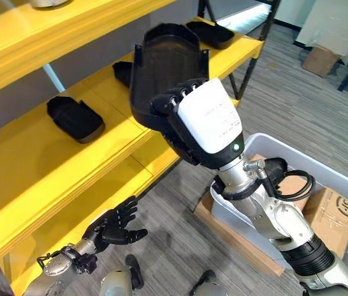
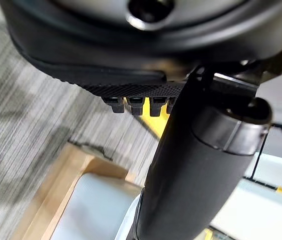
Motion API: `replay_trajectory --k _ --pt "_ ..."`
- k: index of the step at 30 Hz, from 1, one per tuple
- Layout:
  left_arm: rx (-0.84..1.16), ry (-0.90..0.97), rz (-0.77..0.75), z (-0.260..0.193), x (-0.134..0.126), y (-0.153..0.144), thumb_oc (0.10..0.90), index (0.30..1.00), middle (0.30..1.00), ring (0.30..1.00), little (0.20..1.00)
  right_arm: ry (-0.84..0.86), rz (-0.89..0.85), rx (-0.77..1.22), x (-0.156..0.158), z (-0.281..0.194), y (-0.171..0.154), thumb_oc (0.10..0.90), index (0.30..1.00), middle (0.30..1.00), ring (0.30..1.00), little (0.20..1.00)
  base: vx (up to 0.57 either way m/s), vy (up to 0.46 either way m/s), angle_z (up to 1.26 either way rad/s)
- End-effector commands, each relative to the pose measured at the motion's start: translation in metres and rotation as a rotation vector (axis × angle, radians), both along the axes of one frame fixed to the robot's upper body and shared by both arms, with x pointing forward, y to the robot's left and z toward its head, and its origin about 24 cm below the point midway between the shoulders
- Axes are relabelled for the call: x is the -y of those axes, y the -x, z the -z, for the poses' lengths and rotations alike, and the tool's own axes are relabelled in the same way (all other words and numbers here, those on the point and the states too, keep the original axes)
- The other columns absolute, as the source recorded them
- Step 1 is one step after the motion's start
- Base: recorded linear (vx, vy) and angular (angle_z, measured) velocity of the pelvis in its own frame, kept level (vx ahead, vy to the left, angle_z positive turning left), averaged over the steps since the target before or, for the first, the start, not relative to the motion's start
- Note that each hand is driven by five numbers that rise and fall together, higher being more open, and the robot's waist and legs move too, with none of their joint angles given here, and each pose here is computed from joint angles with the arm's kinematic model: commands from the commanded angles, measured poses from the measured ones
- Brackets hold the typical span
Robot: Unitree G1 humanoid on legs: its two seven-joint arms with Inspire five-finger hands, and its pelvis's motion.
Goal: Move parts from the plastic box to the shelf.
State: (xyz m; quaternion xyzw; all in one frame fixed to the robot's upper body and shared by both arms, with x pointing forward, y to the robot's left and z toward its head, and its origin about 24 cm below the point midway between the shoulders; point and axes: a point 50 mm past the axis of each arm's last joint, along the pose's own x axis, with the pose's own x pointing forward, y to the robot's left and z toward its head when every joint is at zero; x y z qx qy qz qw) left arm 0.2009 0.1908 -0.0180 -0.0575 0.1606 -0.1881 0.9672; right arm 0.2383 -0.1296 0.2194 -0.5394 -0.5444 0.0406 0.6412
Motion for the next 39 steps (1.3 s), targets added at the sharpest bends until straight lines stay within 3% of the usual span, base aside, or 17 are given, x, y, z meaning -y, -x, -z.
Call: replay_trajectory --k 1,4,10,17,25,32,39 --pt "0.241 0.051 0.029 -0.040 0.004 -0.010 0.900 1.000 1.000 1.000 1.000 -0.067 -0.122 0.249 -0.012 -0.046 0.020 0.400 0.300 0.300 0.300 0.300 -0.05 0.152 0.14" --pt "0.267 0.038 0.048 -0.041 0.004 -0.011 0.900 1.000 1.000 1.000 1.000 -0.070 -0.178 0.279 -0.020 -0.050 0.023 0.400 0.300 0.300 0.300 0.300 -0.10 0.193 0.14" --pt "0.286 0.042 0.024 -0.047 -0.002 -0.015 0.900 1.000 1.000 1.000 1.000 -0.095 -0.271 0.134 -0.026 -0.048 0.023 0.400 0.300 0.300 0.300 0.300 -0.03 0.142 0.24" --pt "0.252 0.009 0.064 -0.050 -0.011 -0.012 0.900 1.000 1.000 1.000 1.000 -0.096 -0.274 0.161 -0.009 -0.030 0.033 0.400 0.300 0.300 0.300 0.300 0.05 0.008 0.86" --pt "0.203 0.028 0.084 -0.048 -0.017 -0.001 0.900 1.000 1.000 1.000 1.000 -0.007 -0.335 0.272 -0.012 -0.017 0.041 0.400 0.300 0.300 0.300 0.300 0.00 -0.162 0.03" --pt "0.187 -0.005 0.192 -0.044 -0.013 0.001 0.900 1.000 1.000 1.000 1.000 0.075 -0.297 0.261 -0.028 -0.017 0.031 0.400 0.300 0.300 0.300 0.300 -0.03 -0.086 0.51" --pt "0.178 -0.023 0.184 -0.042 -0.011 -0.001 0.900 1.000 1.000 1.000 1.000 0.110 -0.317 0.240 -0.032 -0.009 0.030 0.400 0.300 0.300 0.300 0.300 0.00 0.089 0.22"
